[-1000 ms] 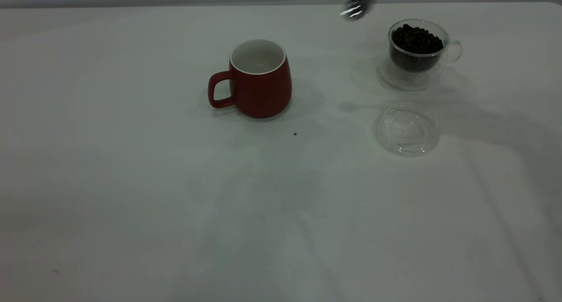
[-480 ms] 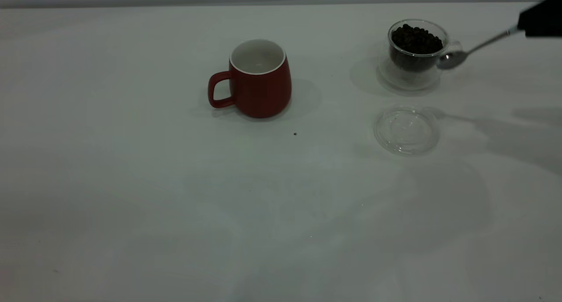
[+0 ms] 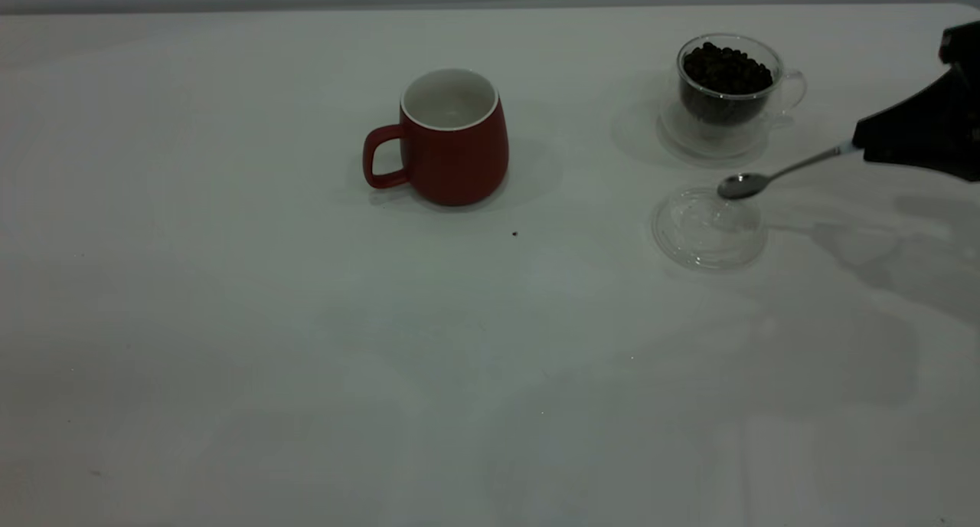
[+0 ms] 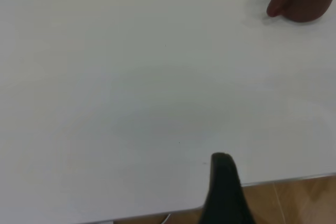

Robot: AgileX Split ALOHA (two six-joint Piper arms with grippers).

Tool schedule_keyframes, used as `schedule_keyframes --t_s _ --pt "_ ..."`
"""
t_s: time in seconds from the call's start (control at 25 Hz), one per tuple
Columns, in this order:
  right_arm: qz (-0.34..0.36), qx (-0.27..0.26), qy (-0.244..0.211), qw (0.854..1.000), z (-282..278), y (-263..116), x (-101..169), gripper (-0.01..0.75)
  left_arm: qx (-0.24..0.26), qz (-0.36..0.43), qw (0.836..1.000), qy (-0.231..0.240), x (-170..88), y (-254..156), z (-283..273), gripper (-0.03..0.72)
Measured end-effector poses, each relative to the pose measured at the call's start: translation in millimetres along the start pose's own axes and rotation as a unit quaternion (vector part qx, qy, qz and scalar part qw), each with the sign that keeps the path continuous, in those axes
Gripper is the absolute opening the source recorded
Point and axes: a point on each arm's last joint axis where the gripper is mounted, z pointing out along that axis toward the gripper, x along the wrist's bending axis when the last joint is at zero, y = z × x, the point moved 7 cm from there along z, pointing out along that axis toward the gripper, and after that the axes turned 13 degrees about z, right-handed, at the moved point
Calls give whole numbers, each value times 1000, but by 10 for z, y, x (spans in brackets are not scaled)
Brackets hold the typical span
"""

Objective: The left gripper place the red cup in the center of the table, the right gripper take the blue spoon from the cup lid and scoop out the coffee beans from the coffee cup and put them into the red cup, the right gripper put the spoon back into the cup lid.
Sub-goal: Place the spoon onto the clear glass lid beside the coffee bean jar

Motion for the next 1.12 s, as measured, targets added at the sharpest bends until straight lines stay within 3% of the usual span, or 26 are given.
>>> schedule_keyframes --t_s 0.44,0.96,1.12 --pt "-1 61 7 998 400 -369 -45 101 0 0 1000 0 0 0 0 587" --pt "4 65 11 998 445 -385 -79 103 0 -1 1000 0 0 0 0 587" --pt "4 64 9 998 445 -385 -84 149 0 -1 1000 0 0 0 0 587"
